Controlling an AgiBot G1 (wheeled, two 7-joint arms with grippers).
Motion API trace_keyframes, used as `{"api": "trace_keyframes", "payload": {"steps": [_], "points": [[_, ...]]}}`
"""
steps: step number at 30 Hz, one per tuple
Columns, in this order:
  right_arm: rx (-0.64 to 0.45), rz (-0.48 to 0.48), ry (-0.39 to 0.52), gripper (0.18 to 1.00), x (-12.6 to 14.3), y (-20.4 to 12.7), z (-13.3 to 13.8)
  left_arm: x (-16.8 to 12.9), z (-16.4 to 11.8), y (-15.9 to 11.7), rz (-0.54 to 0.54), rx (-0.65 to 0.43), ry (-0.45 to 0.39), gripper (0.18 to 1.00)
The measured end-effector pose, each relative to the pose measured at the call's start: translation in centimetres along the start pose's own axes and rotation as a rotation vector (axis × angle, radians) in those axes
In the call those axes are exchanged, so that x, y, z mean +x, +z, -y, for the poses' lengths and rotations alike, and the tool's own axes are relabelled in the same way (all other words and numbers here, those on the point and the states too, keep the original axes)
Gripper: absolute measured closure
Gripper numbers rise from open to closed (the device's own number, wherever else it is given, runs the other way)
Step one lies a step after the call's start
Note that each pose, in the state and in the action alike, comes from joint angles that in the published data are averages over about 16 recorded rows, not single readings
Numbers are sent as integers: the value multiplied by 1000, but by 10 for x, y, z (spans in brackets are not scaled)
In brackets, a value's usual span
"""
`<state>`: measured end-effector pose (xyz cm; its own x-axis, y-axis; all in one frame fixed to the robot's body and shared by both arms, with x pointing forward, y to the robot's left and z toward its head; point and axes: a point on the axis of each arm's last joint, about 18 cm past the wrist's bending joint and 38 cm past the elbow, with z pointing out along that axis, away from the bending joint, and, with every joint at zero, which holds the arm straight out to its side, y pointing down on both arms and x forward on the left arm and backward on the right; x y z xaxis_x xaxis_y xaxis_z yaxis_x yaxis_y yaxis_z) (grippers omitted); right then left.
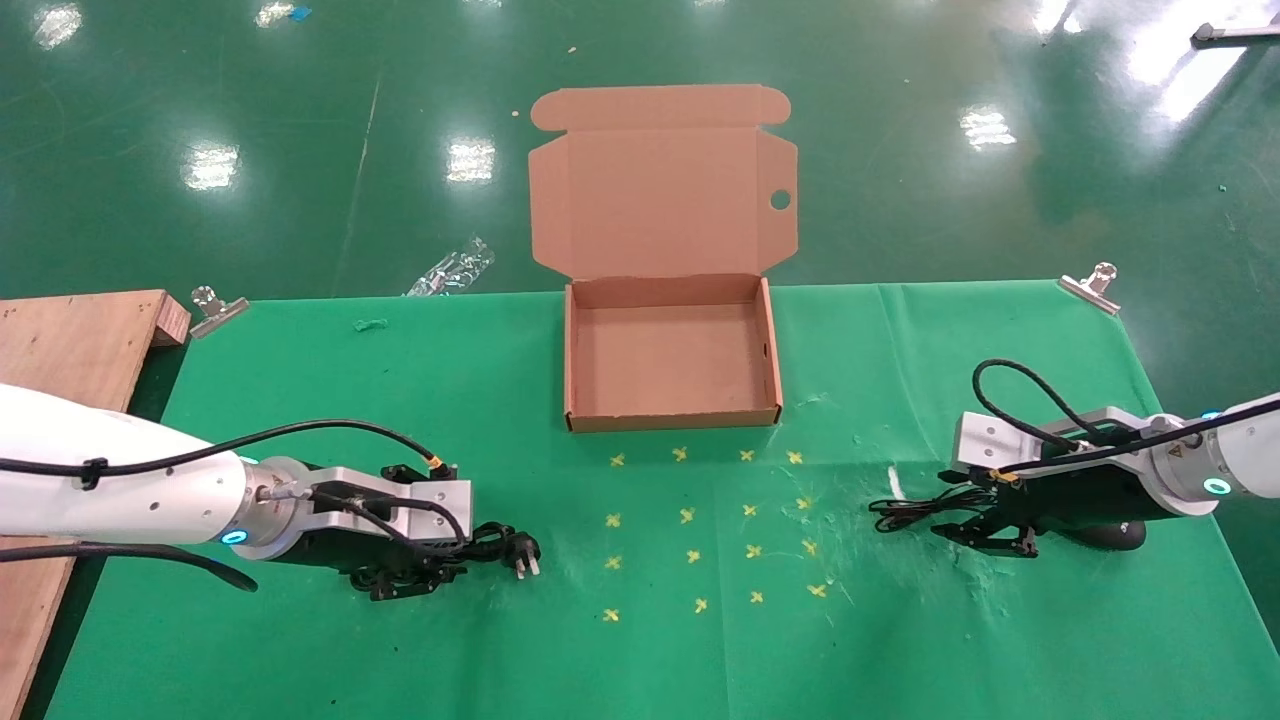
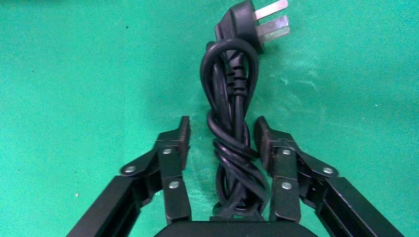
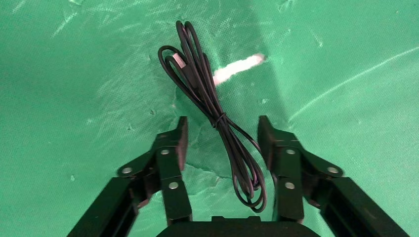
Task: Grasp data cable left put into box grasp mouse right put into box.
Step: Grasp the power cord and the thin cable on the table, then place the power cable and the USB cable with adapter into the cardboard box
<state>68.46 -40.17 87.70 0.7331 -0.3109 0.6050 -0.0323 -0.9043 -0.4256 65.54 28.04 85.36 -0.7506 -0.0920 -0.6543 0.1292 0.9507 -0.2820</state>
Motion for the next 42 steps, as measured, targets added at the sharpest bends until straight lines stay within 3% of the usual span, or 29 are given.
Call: {"api": "trace_keyframes", "payload": {"steps": [10,16,23,32,37,42], "points": [[1,0,-1,738,0,0,0,0,0,0,0,1,0,774],[1,0,-1,846,0,0,0,0,0,0,0,1,0,845],[1,0,0,930,0,0,0,0,0,0,1,0,0,865],[7,-20,-5,959,6,-7,2,-10,7,-10,19,22,5,866],[16,-62,-20,962,20,-21,9,-25,27,-25,38,84,0,866],[29,-118,-47,962,37,-42,20,-48,67,-39,76,186,4,866]]}}
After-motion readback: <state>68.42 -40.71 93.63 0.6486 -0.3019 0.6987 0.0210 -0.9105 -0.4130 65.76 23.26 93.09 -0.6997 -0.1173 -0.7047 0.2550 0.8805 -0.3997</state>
